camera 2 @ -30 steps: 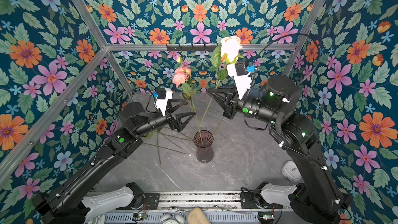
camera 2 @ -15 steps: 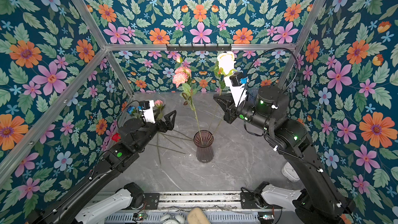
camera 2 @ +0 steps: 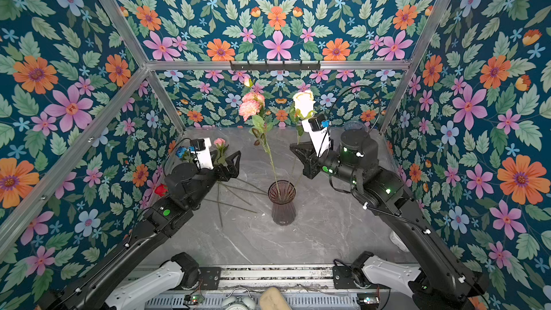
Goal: Arrange flowers in a vase
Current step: Place the flower in the vase.
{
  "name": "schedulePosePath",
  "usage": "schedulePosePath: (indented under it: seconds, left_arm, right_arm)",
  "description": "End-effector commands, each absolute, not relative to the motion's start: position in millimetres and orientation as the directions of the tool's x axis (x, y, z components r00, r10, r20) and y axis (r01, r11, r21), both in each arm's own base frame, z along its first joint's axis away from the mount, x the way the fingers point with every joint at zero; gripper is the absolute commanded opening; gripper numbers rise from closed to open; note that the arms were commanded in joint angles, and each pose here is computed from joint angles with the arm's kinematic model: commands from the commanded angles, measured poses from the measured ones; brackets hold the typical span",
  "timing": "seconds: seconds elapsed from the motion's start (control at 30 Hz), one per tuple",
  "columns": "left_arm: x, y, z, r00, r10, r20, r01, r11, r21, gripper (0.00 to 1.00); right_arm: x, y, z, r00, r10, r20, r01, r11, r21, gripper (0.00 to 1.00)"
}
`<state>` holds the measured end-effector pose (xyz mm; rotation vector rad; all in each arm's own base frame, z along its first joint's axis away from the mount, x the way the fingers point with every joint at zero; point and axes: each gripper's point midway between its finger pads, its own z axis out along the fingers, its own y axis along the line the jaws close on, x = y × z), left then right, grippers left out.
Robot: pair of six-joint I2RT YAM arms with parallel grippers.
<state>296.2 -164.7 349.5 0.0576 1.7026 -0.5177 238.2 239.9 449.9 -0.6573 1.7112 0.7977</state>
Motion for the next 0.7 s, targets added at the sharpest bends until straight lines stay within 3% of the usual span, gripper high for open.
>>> schedulePosePath:
  seconds: [0.0,0.1,0.13,0.2,0.3,0.37,0.43,0.6,0.67]
  left_arm:
    - [297,-167,354,-0.194,-0.265,-0.945,0.336,0.887,-0.317,0.99]
    - [296,-167,354,-0.194,-0.264,-0.945,0.341,0.885,-0.317,0.98]
    - [296,-166,353,-0.197,-0.261,-0.945,0.338,0.887,-0.316,0.98]
    - [297,-165,352,-0.206,-0.256,-0.944,0.326,0.892,-0.313,0.97]
    - [301,-164,344,-0.235,-0.241,-0.942,0.311,0.899,-0.308,0.91]
    - [303,-165,339,-0.253,-0.237,-0.938,0.308,0.899,-0.31,0.9]
    - [308,-165,331,-0.281,-0.234,-0.931,0.295,0.902,-0.316,0.9]
    - [331,-140,289,-0.412,-0.278,-0.868,0.169,0.912,-0.373,0.86]
    - [341,-124,259,-0.498,-0.326,-0.804,0.104,0.898,-0.428,0.79]
  right_arm:
    - [238,246,447,-0.276,0.006,-0.961,-0.772,0.594,0.225,0.0]
    - [240,249,431,-0.308,-0.01,-0.951,-0.766,0.596,0.242,0.0]
    - [240,249,427,-0.313,-0.013,-0.95,-0.763,0.599,0.243,0.07]
    - [239,246,425,-0.312,-0.017,-0.95,-0.759,0.606,0.238,0.42]
    - [238,239,429,-0.291,-0.023,-0.957,-0.749,0.627,0.212,0.75]
    - [235,233,433,-0.274,-0.03,-0.961,-0.746,0.638,0.193,0.91]
    - [231,228,437,-0.256,-0.036,-0.966,-0.743,0.647,0.173,0.96]
    - [220,211,440,-0.239,-0.039,-0.97,-0.724,0.673,0.152,0.96]
    - [214,203,435,-0.243,-0.037,-0.969,-0.712,0.685,0.152,0.96]
